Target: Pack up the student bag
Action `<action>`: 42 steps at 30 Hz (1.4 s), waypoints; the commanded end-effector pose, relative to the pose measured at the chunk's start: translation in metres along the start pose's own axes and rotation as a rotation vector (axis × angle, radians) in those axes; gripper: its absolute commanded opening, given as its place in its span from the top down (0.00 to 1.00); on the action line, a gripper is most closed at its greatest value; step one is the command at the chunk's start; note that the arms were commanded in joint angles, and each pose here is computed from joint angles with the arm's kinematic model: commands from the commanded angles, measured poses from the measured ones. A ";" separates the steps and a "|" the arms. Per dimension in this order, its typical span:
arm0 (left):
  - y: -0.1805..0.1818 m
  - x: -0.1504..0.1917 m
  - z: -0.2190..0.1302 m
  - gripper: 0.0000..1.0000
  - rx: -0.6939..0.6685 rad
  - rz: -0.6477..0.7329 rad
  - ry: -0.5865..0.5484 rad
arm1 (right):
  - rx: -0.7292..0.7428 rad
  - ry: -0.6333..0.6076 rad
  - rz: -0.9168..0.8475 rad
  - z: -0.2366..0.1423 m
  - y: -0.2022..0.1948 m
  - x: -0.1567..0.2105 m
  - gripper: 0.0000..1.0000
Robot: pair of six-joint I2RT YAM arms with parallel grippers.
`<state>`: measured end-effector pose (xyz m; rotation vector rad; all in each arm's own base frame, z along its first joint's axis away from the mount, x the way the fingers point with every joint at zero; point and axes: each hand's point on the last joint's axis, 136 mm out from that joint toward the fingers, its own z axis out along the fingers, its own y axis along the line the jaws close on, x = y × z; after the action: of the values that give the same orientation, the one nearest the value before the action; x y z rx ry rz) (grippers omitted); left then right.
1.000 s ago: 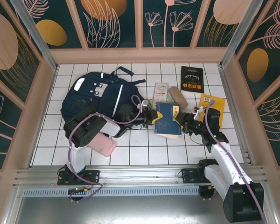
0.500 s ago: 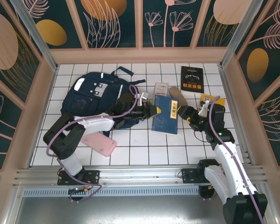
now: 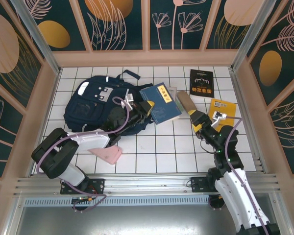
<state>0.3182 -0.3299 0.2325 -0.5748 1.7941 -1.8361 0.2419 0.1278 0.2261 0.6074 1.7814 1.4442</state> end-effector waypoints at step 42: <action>-0.012 -0.004 0.000 0.58 -0.005 0.089 -0.074 | 0.100 -0.061 -0.210 0.077 0.052 -0.002 1.00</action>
<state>0.3277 -0.3332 0.2378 -0.6960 1.6865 -1.8487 0.2956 0.2085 0.2618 0.5008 1.8244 1.3535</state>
